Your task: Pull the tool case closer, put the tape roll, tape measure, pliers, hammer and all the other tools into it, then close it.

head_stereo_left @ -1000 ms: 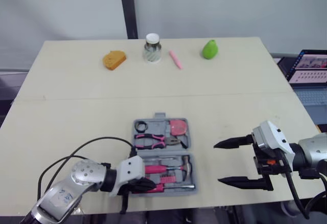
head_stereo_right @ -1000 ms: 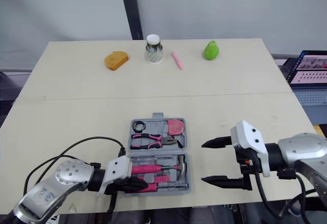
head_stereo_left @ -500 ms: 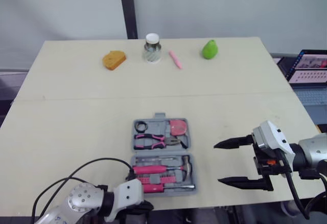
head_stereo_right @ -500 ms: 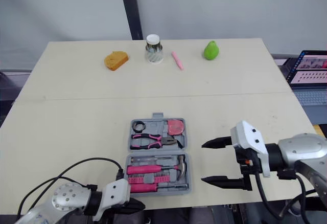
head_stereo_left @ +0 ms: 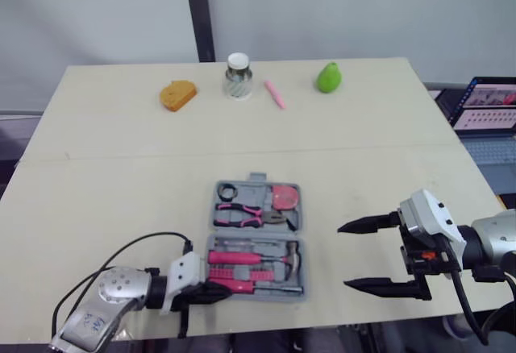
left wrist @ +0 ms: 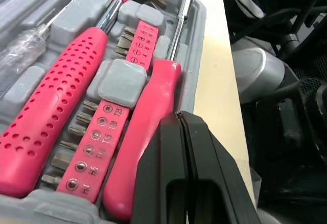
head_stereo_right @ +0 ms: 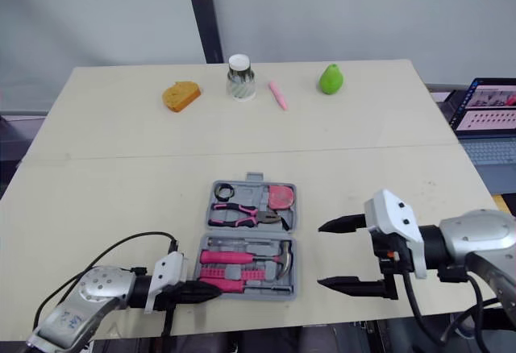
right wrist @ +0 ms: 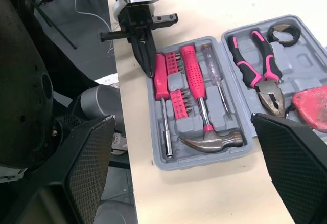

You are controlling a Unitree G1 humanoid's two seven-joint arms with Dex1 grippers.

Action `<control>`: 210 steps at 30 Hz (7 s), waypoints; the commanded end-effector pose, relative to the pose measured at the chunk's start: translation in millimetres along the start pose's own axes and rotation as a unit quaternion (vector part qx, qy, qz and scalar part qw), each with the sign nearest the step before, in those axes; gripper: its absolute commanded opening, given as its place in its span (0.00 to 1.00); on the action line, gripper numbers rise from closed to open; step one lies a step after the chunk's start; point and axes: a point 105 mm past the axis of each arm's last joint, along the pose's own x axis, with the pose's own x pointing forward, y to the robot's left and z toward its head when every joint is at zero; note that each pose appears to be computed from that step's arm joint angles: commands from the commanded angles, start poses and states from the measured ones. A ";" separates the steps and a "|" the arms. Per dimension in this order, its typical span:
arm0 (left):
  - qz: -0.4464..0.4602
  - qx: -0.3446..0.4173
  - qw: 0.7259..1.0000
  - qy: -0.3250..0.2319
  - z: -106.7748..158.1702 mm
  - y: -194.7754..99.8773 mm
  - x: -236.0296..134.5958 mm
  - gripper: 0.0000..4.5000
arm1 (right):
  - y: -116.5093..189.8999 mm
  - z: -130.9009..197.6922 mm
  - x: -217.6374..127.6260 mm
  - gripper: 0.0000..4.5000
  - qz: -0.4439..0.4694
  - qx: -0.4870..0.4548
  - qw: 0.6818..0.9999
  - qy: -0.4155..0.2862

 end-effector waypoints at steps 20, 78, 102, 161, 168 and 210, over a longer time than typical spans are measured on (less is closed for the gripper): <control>0.007 -0.012 0.999 -0.040 37.0 2.0 12.4 0.01 | 1.3 6.2 0.6 1.00 -0.003 -0.018 1.000 -0.009; -0.021 0.034 0.991 0.130 -42.4 -9.0 28.0 0.01 | -1.0 8.4 -0.9 1.00 -0.019 -0.024 1.000 -0.005; 0.194 -0.014 0.980 -0.049 71.2 71.6 -82.6 0.01 | -60.1 -50.3 -1.1 1.00 -0.184 0.080 0.976 -0.083; 0.158 -0.072 0.984 0.034 5.9 70.6 -4.7 0.00 | -57.4 -105.7 116.0 0.01 -0.133 0.152 0.979 0.013; 0.124 -0.076 0.988 0.053 2.8 51.3 -3.1 0.00 | -51.1 -101.9 120.9 0.01 -0.112 0.150 0.982 0.011; 0.137 -0.081 0.986 0.046 20.4 30.4 -54.1 0.00 | -69.5 -98.7 53.2 0.01 -0.144 0.209 0.967 0.008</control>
